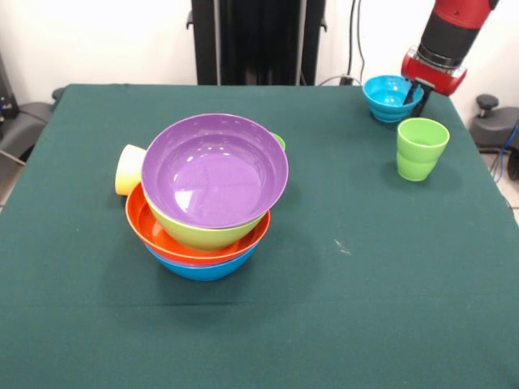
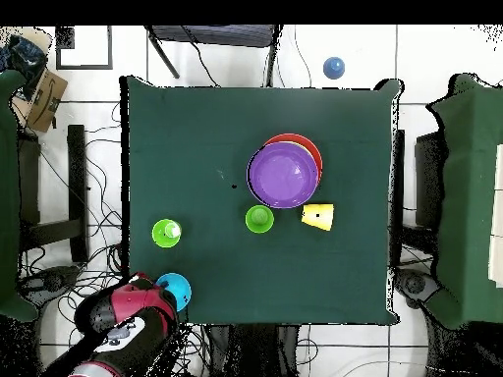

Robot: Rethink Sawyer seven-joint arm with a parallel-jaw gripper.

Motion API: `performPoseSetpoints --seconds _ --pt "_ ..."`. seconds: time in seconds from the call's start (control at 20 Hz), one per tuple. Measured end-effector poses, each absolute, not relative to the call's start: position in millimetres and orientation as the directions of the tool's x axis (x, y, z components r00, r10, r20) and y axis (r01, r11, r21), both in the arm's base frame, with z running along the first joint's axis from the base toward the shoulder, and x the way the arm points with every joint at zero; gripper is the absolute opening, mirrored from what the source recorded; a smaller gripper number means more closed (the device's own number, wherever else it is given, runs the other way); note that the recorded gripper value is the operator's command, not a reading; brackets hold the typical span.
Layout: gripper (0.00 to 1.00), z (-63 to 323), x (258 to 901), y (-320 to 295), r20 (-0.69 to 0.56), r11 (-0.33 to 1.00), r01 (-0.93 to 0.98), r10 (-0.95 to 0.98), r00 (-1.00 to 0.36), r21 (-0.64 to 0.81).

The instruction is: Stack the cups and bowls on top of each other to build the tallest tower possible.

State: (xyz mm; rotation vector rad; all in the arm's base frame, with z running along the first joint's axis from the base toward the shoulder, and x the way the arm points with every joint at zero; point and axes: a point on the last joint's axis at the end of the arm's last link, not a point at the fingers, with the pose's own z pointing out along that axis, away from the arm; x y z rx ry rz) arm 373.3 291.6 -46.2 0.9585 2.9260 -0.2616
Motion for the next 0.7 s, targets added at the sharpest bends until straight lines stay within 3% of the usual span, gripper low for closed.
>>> performPoseSetpoints --seconds 0.7 --pt "0.0 -24 384 289 -0.128 0.788 0.603 0.59 -0.797 -0.125"
